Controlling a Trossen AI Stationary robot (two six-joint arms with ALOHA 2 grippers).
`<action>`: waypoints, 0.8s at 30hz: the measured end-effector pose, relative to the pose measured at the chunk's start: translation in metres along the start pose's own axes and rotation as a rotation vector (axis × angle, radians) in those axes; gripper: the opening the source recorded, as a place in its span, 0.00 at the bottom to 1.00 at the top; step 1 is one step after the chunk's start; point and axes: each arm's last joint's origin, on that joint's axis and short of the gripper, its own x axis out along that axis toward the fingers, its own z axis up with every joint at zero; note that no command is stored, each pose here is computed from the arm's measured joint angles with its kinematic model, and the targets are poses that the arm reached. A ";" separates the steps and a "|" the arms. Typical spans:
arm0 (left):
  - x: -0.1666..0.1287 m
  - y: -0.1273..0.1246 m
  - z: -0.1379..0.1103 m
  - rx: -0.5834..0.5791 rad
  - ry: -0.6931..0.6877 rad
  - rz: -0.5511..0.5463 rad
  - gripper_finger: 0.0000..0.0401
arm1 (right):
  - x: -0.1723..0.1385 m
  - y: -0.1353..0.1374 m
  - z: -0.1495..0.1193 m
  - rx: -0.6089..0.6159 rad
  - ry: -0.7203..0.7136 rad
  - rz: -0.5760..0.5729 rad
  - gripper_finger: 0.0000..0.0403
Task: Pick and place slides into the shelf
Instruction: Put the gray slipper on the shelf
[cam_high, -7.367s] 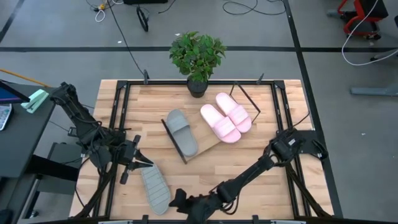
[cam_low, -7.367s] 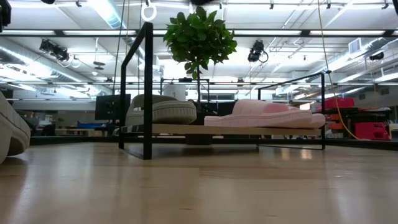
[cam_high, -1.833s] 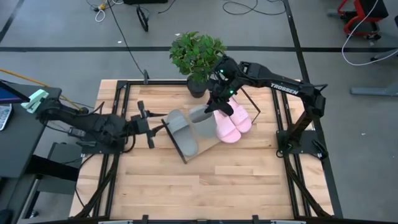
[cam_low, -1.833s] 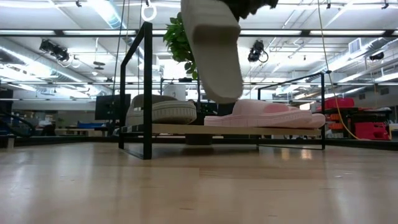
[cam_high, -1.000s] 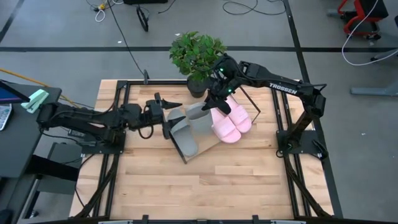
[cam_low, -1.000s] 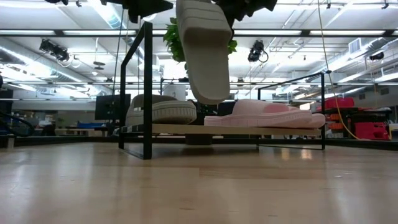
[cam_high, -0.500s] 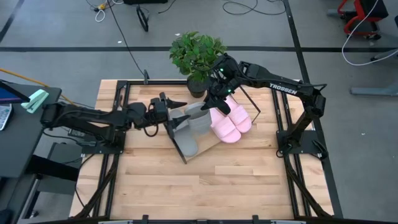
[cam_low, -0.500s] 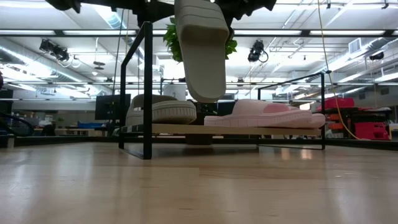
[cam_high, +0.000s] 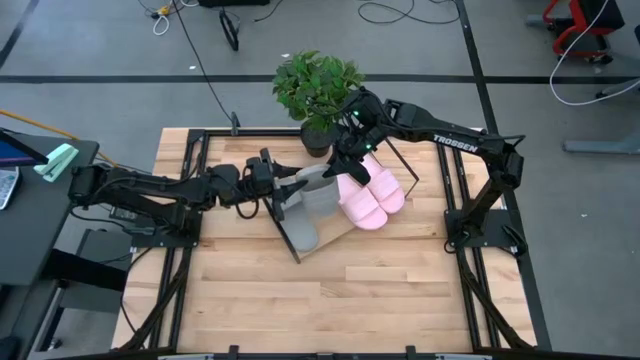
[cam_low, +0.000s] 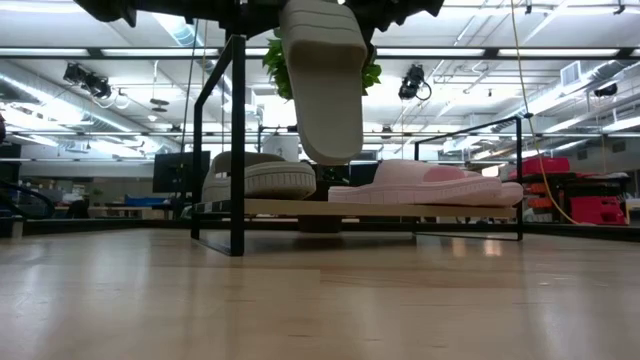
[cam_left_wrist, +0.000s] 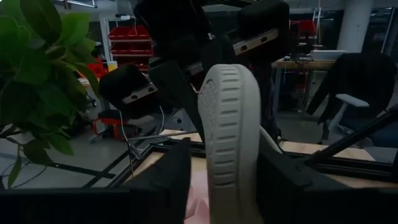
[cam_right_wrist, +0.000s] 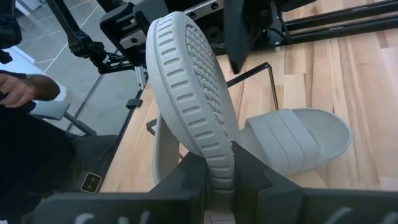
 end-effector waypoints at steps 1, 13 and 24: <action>0.000 0.000 0.000 0.000 0.000 0.000 0.36 | 0.000 0.000 0.000 -0.001 0.000 0.000 0.11; 0.002 0.002 -0.002 -0.050 0.003 0.017 0.12 | 0.000 0.000 -0.001 -0.035 0.008 -0.011 0.19; 0.007 0.009 -0.007 -0.268 0.018 0.051 0.12 | 0.002 0.003 -0.003 -0.077 0.037 -0.051 0.22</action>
